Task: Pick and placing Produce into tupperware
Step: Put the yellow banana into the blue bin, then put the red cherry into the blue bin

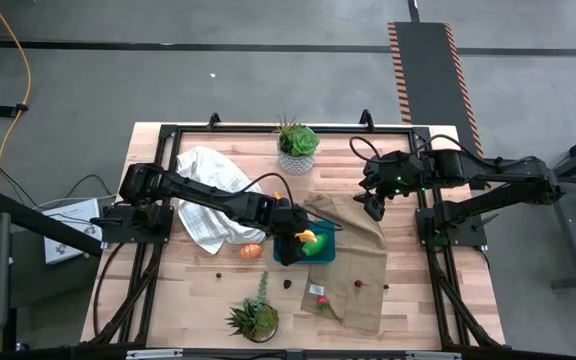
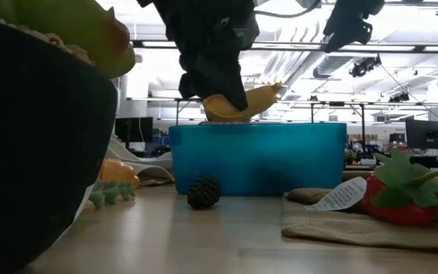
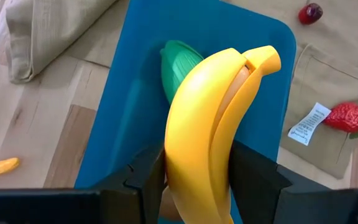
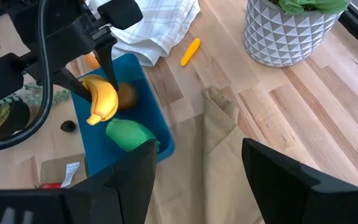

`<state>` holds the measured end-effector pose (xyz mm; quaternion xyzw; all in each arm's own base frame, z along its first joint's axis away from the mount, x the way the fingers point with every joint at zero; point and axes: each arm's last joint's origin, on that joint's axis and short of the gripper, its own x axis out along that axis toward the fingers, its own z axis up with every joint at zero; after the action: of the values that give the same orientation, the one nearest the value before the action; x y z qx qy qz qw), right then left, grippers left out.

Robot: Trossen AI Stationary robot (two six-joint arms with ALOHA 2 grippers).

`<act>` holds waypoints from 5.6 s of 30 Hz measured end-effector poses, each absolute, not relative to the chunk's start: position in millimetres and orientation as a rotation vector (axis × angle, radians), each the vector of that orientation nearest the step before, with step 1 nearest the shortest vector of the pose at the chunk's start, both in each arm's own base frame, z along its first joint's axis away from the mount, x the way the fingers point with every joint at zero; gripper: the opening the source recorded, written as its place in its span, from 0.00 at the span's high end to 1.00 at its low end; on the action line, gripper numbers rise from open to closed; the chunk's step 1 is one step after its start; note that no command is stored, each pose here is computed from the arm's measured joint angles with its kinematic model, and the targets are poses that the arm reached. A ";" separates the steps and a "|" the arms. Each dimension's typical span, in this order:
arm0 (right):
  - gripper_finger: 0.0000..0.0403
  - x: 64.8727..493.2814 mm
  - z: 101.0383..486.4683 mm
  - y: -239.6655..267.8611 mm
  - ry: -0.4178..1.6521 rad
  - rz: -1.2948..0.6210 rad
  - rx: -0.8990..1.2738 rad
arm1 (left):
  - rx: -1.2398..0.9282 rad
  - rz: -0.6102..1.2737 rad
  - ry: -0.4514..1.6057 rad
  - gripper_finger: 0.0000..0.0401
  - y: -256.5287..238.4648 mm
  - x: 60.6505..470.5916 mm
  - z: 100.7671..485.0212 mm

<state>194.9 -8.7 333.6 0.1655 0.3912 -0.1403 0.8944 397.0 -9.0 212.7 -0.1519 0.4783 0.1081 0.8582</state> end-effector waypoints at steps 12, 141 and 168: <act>0.44 194.9 333.6 -8.7 0.812 -0.288 0.337 | -0.327 0.221 1.005 0.54 -8.9 397.1 212.8; 0.49 223.5 219.2 152.4 1.369 0.070 0.337 | -1.009 0.364 0.810 1.00 26.7 128.4 322.3; 0.49 246.9 173.6 146.1 1.387 0.157 0.194 | -0.992 0.509 0.827 0.99 28.7 123.4 318.1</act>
<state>246.9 146.1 173.6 0.0890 0.6376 0.0724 0.7617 123.4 28.7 318.1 -0.4569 0.3812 0.2346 0.7687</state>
